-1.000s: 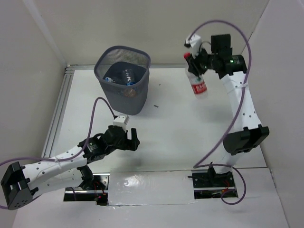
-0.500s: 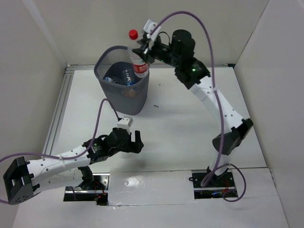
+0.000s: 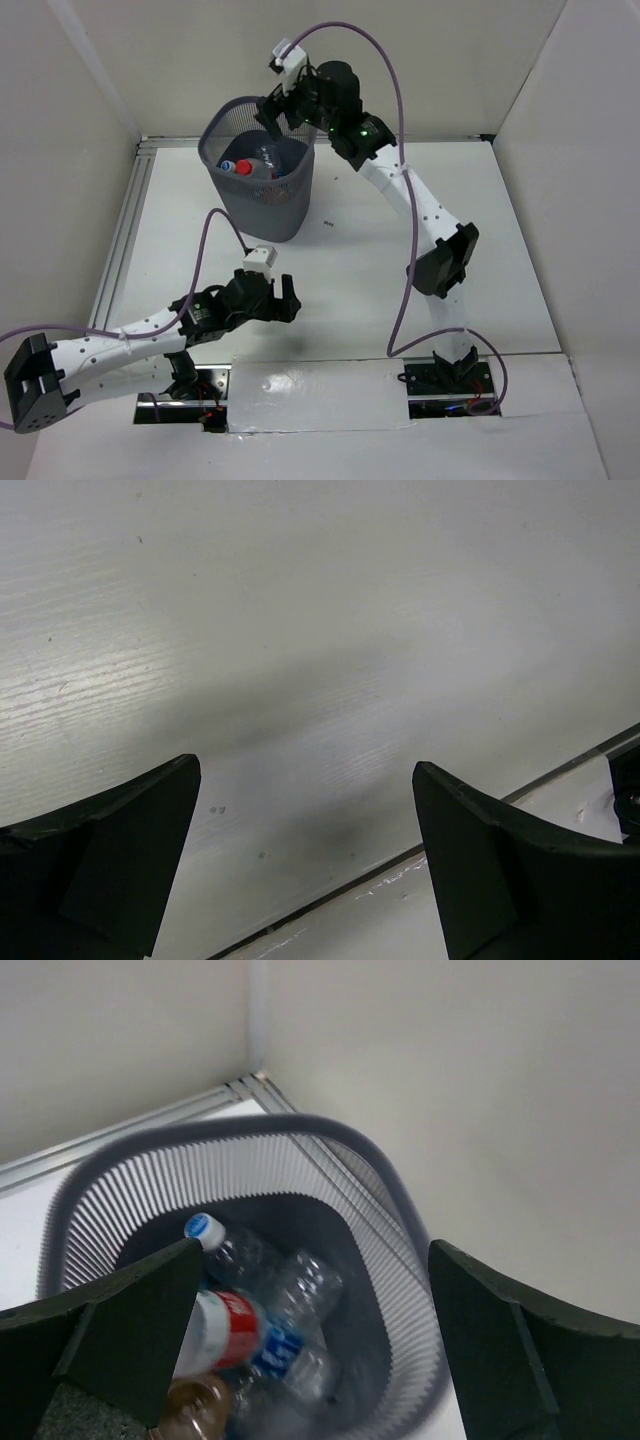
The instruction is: Put the plastic bottles in the bin
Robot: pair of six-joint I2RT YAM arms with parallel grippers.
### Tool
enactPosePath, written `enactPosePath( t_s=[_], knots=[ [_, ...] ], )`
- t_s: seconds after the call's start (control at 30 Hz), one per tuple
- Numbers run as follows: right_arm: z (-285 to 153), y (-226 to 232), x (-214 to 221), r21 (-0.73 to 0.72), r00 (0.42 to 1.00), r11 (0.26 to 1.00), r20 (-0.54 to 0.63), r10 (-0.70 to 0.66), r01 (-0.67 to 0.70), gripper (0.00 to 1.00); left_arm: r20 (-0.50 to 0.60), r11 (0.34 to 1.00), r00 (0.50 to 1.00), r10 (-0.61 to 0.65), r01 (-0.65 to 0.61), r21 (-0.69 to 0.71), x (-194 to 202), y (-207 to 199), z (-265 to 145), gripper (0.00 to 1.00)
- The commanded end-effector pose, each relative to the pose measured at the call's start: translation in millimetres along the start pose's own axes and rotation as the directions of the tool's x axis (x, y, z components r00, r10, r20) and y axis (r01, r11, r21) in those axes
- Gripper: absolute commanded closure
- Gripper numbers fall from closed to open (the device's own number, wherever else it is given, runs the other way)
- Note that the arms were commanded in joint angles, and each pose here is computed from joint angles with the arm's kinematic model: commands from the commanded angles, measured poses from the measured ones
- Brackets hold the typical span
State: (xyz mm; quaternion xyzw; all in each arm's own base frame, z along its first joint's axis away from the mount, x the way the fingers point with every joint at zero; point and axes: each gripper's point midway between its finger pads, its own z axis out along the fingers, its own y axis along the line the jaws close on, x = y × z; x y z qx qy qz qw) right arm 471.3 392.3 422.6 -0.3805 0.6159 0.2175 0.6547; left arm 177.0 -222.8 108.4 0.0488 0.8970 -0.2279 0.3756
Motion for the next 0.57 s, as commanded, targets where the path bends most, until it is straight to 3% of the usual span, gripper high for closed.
enactPosePath(
  t_s=[0.0,0.03,0.07,0.2,0.27,0.33,0.37,0.43,0.53],
  knots=[
    [-65.3,-59.9,-32.9,0.173,0.996,0.981,-0.004,0.091,-0.088,0.0,0.072,1.0,0.997,-0.01,0.009,0.015,-24.6,-5.6,-8.5,0.0],
    [-98.7,-86.2,-42.0,0.23,0.992,0.965,0.012,0.128,-0.127,0.0,0.095,1.0,0.995,-0.003,0.001,0.019,-33.0,-5.3,-11.6,0.0],
    [-106.8,-91.3,-5.9,0.251,0.981,0.955,-0.072,0.181,-0.158,0.0,0.11,1.0,0.994,-0.002,0.0,0.022,-37.4,-4.1,-14.0,0.0],
    [-182.5,-117.8,55.1,0.44,0.929,0.88,-0.22,0.296,-0.176,0.0,0.161,1.0,0.987,0.001,-0.003,0.013,-61.0,3.0,-19.6,0.0],
    [-220.4,-113.2,65.4,0.506,0.914,0.851,-0.262,0.309,-0.143,0.0,0.174,1.0,0.985,-0.004,0.007,-0.018,-70.5,14.0,-19.7,0.0],
    [-244.9,-102.0,111.8,0.563,0.862,0.819,-0.354,0.363,-0.114,0.0,0.18,1.0,0.984,-0.001,0.002,-0.005,-77.3,15.5,-22.3,0.0],
    [-266.6,-96.8,104.3,0.584,0.87,0.803,-0.327,0.368,-0.12,0.0,0.195,1.0,0.981,-0.007,0.011,-0.018,-85.0,20.9,-23.1,0.0],
    [-284.5,-79.3,143.4,0.58,0.834,0.805,-0.38,0.401,-0.123,0.0,0.197,1.0,0.98,-0.008,0.012,-0.023,-90.2,24.4,-24.7,0.0],
    [-328.8,-63.5,176.4,0.627,0.819,0.764,-0.354,0.451,-0.15,0.0,0.217,0.999,0.976,-0.016,0.025,-0.036,-104.8,30.8,-30.0,0.0]
  ],
)
